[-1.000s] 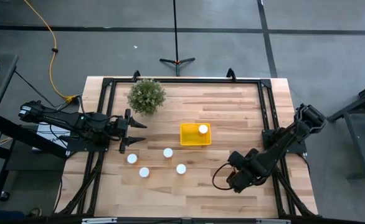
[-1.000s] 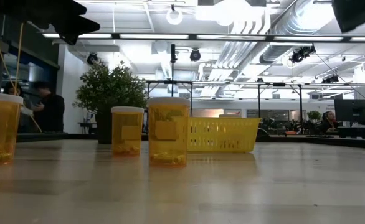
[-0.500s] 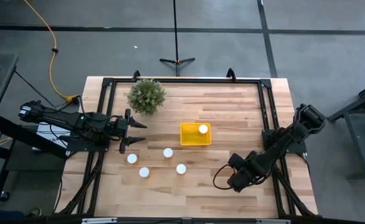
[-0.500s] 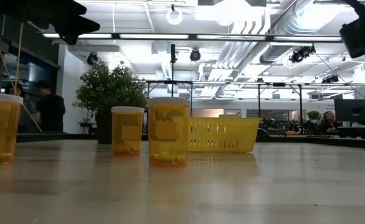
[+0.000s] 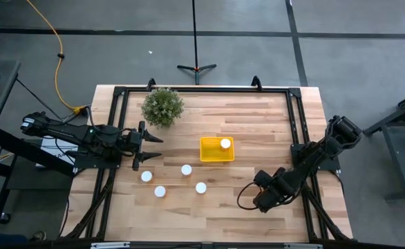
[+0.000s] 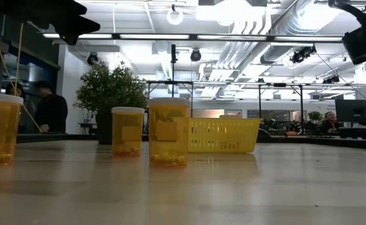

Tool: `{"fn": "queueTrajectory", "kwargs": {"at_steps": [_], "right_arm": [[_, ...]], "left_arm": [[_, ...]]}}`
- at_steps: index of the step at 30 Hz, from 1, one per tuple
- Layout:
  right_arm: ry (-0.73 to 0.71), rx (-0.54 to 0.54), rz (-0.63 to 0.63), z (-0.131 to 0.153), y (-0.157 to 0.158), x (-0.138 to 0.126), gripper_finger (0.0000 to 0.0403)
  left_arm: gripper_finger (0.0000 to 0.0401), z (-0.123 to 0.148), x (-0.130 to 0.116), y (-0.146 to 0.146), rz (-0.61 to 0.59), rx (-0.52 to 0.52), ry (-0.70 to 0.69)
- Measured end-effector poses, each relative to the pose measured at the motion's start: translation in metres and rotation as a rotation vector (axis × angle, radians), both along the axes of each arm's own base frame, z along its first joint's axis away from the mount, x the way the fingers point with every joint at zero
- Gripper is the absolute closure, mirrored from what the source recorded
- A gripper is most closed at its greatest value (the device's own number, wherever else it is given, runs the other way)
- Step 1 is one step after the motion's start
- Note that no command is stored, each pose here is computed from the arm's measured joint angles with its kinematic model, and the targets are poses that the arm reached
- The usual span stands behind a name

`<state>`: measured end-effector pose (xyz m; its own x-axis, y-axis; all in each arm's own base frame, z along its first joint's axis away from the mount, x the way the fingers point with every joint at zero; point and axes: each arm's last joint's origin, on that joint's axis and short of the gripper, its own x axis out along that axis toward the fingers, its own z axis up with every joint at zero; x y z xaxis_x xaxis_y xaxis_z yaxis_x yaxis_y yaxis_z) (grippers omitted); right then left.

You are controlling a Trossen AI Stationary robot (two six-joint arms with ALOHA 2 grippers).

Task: Pick and place pill bottles into a basket
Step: Put the orange pill bottle into the bottom right corner of the yellow basket

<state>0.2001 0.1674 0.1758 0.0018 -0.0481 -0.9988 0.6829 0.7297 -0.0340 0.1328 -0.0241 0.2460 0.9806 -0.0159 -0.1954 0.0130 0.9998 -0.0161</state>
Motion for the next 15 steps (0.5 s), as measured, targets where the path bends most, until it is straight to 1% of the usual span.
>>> {"fn": "queueTrajectory", "kwargs": {"at_steps": [3,15], "right_arm": [[0.0,-0.001,0.007,0.0001,0.0001,0.0,0.0098],[0.007,0.007,0.022,0.0001,0.0002,-0.0001,0.0165]], "left_arm": [[0.0126,0.0,0.0,0.0,0.0,0.0,0.0],[0.0126,0.0,0.0,0.0,0.0,0.0,0.0]]}}
